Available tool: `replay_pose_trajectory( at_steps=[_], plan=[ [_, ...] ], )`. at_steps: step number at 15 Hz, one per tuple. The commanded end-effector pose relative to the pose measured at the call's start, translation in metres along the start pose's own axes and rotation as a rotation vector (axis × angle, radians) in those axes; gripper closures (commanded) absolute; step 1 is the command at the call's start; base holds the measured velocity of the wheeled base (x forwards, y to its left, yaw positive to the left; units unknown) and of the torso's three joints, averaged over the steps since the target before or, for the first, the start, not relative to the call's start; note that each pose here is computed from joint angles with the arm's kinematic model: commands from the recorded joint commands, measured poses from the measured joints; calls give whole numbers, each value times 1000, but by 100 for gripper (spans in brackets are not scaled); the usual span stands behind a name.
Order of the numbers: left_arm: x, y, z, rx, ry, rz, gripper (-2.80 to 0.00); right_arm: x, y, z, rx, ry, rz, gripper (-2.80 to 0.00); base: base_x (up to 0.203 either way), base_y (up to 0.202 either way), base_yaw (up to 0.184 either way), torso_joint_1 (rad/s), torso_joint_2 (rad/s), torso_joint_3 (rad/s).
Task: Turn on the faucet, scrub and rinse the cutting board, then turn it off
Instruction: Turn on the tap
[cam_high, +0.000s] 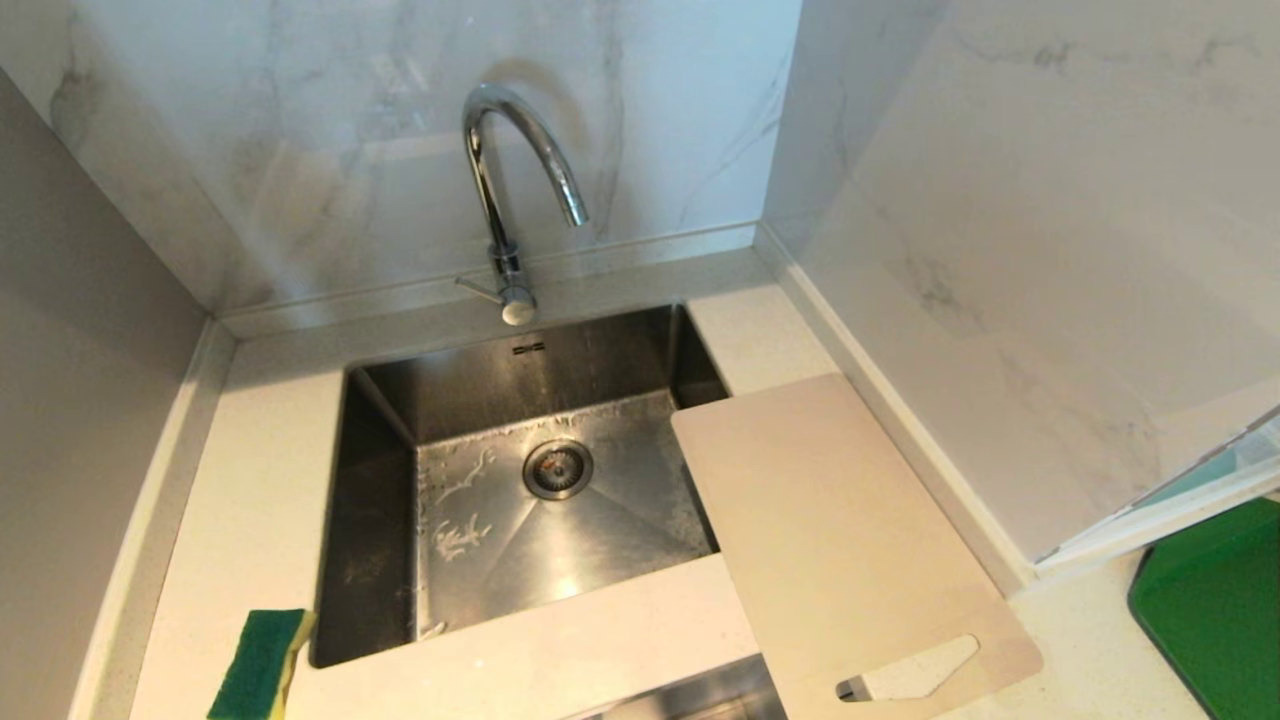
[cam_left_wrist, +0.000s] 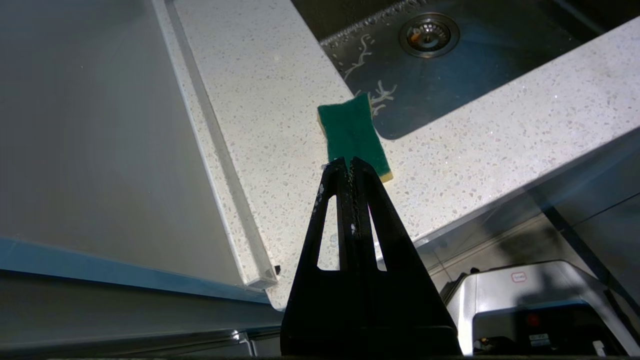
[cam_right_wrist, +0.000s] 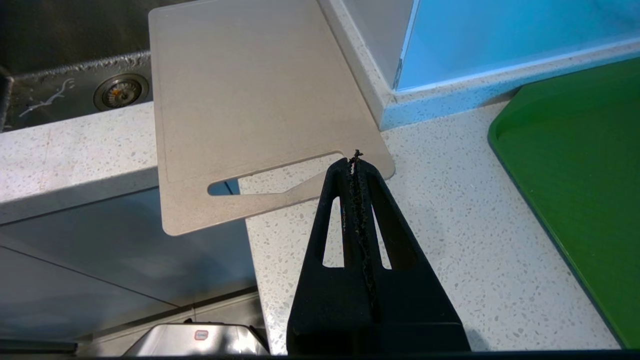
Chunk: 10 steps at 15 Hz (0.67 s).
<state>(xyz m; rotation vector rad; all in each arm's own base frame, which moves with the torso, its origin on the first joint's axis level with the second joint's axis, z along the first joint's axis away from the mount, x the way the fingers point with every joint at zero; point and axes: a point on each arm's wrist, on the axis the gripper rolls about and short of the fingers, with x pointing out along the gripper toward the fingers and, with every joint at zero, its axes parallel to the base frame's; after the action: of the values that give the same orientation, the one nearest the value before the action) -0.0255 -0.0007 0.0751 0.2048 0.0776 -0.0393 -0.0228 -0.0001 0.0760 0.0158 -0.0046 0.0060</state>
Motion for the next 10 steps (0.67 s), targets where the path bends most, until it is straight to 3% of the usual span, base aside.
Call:
replay_pose_trajectory(
  at_steps=[1,6,7,9,10],
  plan=[
    [0,0,0,2,4,1,0,0,0,0,0,2,0,0,0,0,0,0,0,0],
    [-2,2,8,-3,-25,6,0,0,0,0,0,1,1,0,0,0,0,0,0,0],
    [-6,5,24,-17,-54,15,0,0,0,0,0,2,1,0,0,0,0,0,0,0],
    [-18,17,82,-60,-143,33,0,0,0,0,0,0,2,0,0,0,0,0,0,0],
    [-13,22,106,-74,-125,27,0,0,0,0,0,1,2,0,0,0,0,0,0,0]
  ],
)
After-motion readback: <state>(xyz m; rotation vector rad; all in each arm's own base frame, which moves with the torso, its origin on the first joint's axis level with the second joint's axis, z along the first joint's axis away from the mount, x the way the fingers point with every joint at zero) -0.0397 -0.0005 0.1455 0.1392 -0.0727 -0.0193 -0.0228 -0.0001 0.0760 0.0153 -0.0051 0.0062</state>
